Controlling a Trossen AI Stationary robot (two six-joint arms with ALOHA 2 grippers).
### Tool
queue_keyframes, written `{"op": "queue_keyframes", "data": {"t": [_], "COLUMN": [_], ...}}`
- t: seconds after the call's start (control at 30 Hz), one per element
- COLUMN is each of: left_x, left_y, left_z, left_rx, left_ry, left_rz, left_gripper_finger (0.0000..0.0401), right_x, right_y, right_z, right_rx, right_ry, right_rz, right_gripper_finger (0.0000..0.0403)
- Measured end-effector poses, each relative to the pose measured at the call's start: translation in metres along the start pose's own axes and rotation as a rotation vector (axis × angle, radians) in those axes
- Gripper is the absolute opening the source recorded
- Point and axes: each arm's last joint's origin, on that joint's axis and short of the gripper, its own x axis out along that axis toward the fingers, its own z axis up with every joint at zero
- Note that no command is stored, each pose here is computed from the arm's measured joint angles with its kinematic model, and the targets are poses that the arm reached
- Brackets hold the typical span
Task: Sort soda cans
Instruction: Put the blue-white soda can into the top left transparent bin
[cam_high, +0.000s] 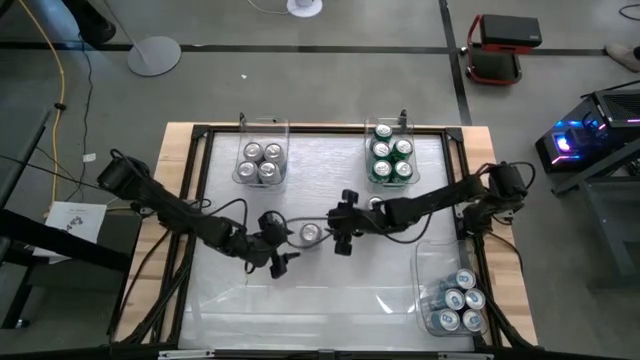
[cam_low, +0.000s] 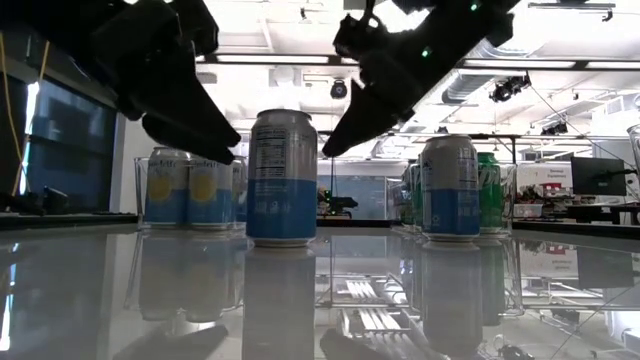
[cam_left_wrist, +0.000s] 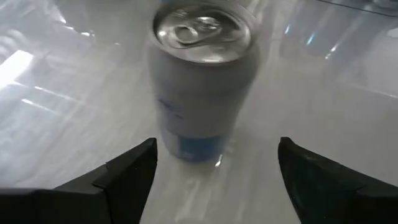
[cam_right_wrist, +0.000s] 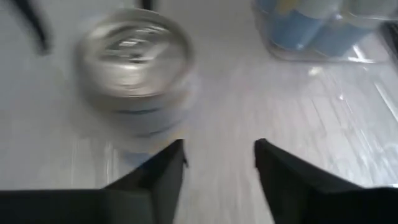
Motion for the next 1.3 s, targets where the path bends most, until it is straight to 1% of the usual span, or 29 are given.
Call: {"op": "queue_keyframes", "data": {"t": [0.1, 0.17, 0.23, 0.27, 0.3, 0.4, 0.47, 0.6, 0.67, 0.8, 0.97, 1.17, 1.23, 1.3], "left_x": [0.005, 0.009, 0.013, 0.014, 0.016, 0.020, 0.022, 0.023, 0.023, 0.023, 0.022, 0.011, 0.004, -0.001], "left_y": [-0.004, -0.005, -0.003, -0.003, -0.002, 0.002, 0.003, 0.006, 0.006, 0.008, 0.009, 0.016, 0.017, 0.016], "left_z": [-0.002, -0.003, -0.004, -0.004, -0.003, -0.003, -0.003, -0.002, -0.003, -0.004, -0.004, 0.000, 0.002, 0.004], "left_rx": [-0.003, -0.013, -0.022, -0.029, -0.040, -0.066, -0.071, -0.070, -0.060, -0.051, -0.046, -0.022, -0.017, -0.006], "left_ry": [-0.007, -0.016, -0.024, -0.030, -0.038, -0.044, -0.045, -0.040, -0.036, -0.033, -0.048, -0.033, -0.030, -0.020], "left_rz": [-0.014, -0.015, 0.008, 0.019, 0.033, 0.063, 0.072, 0.084, 0.087, 0.111, 0.150, 0.194, 0.192, 0.150], "left_gripper_finger": [0.0275, 0.0241, 0.0201, 0.0181, 0.0161, 0.0103, 0.0071, 0.0016, 0.0004, 0.0007, 0.0001, 0.0001, 0.0000, 0.0000], "right_x": [0.007, 0.013, 0.018, 0.021, 0.023, 0.028, 0.027, 0.026, 0.025, 0.023, 0.020, 0.014, 0.013, 0.015], "right_y": [-0.008, -0.012, -0.013, -0.012, -0.012, -0.010, -0.009, -0.005, -0.002, 0.005, 0.016, 0.030, 0.029, 0.023], "right_z": [-0.002, -0.003, -0.004, -0.004, -0.004, -0.004, -0.004, -0.004, -0.005, -0.008, -0.013, -0.017, -0.020, -0.020], "right_rx": [0.040, 0.058, 0.071, 0.072, 0.070, 0.068, 0.068, 0.062, 0.055, 0.060, 0.067, 0.029, 0.039, 0.067], "right_ry": [0.011, 0.019, 0.011, 0.003, -0.005, -0.024, -0.024, -0.017, -0.011, 0.017, 0.055, 0.090, 0.110, 0.114], "right_rz": [-0.017, -0.009, 0.025, 0.042, 0.058, 0.080, 0.095, 0.105, 0.106, 0.119, 0.150, 0.200, 0.158, 0.076], "right_gripper_finger": [0.0131, 0.0077, 0.0027, 0.0014, 0.0010, 0.0021, 0.0021, 0.0004, 0.0003, 0.0003, 0.0001, 0.0000, 0.0000, 0.0000]}}
